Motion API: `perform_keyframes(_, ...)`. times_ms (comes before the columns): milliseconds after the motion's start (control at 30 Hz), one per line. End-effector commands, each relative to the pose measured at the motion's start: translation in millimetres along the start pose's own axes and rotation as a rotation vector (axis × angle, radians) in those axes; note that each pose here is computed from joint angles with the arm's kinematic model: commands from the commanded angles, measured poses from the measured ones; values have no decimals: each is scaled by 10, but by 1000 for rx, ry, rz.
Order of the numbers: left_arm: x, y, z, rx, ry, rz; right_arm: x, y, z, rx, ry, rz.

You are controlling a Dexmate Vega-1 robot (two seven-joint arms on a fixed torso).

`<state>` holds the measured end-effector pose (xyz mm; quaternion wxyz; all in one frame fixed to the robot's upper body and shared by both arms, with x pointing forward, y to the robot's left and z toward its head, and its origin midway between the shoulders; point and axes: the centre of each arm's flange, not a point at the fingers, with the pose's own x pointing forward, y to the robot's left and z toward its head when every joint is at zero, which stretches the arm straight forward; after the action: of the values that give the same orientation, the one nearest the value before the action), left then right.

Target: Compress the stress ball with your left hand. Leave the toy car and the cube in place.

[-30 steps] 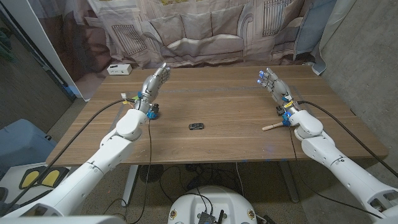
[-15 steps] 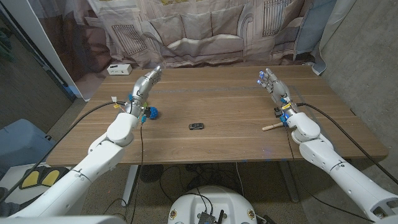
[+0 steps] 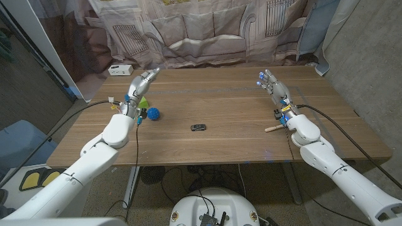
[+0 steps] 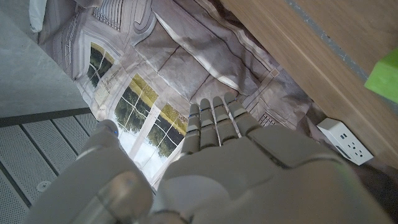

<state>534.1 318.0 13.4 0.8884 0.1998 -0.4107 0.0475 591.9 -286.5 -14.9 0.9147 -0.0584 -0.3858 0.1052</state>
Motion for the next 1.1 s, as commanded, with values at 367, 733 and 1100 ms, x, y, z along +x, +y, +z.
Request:
perform_keyframes(367, 4, 171, 31, 265, -23, 60, -53, 166, 2, -1, -6, -53)
perform_keyframes(733, -59, 174, 122, 481, -25, 93, -63, 218, 35, -14, -1, -76)
perform_keyframes(1100, -123, 262, 119, 566, -10, 133, -82, 299, 21, 1, -6, -73)
